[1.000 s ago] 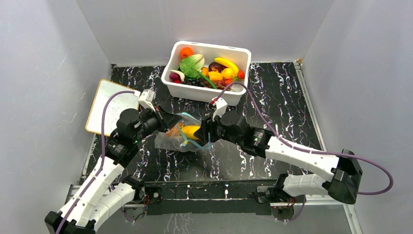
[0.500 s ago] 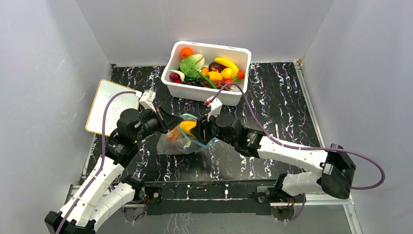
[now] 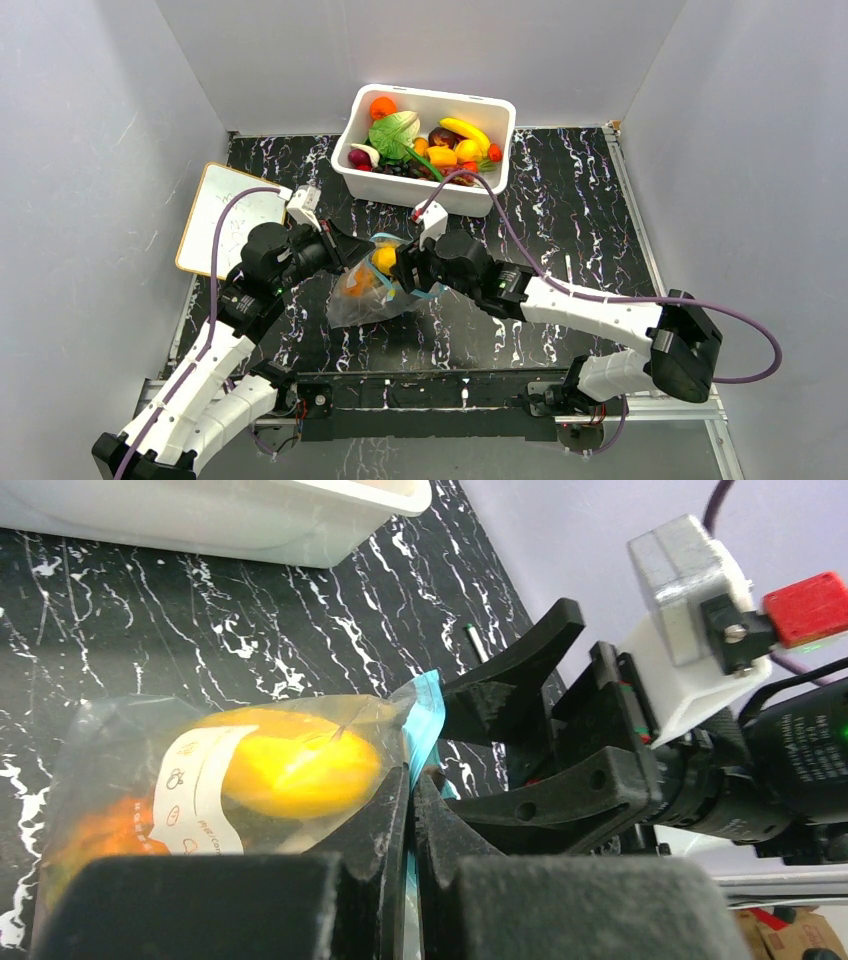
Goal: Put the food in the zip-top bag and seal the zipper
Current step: Place the fake fruit in the zipper food storage bag.
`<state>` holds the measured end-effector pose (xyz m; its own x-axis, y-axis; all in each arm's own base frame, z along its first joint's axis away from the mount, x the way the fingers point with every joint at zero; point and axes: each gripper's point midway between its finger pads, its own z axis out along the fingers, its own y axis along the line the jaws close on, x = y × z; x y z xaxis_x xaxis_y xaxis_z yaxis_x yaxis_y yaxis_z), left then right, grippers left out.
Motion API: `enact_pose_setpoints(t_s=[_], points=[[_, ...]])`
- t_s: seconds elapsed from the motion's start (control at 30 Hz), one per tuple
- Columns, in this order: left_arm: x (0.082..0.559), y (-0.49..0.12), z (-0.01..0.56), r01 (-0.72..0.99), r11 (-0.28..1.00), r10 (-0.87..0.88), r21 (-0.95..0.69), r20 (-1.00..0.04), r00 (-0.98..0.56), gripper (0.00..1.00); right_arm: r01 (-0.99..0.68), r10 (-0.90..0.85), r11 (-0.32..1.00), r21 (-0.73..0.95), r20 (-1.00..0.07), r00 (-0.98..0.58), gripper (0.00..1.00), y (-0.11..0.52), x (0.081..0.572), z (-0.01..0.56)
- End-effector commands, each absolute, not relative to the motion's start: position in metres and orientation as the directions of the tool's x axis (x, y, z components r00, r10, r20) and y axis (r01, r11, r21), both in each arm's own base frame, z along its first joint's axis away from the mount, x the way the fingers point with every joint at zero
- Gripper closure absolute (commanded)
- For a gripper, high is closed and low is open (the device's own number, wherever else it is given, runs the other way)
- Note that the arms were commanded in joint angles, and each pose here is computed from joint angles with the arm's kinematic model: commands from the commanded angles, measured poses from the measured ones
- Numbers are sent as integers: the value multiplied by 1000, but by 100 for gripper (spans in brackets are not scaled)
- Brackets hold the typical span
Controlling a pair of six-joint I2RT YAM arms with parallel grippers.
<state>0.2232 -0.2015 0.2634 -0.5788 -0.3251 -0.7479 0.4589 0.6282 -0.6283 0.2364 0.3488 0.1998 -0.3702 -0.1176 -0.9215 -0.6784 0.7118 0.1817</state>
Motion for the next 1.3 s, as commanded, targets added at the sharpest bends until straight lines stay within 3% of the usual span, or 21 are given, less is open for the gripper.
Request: enact_pose_setpoints(t_s=[0.0,0.23,0.53,0.87,1.07,1.27], points=[[228,-197,271,480,658,-308,-580,-789,-531,100,-695,-82,697,178,-942,-324,33,352,238,247],[227,-195,265,492,672,-282,-553,-806,-521,100,-721,-102,653,231,-917,-386,31,349,219,263],[218,-194,247,582,680,-152,-447,-862,-484,100,-712,-49,671,206,-946,-320,34,343,231,320],[202,-200,227,696,619,9,-364,-882,-470,100,-587,-82,806,76,-968,-238,36,306,323,340],[193,-205,219,749,568,61,-341,-890,-451,100,-362,-155,931,-50,-952,-266,42,258,396,319],[189,-204,211,759,559,92,-334,-885,-457,100,-127,-231,972,-200,-917,-326,47,222,451,292]])
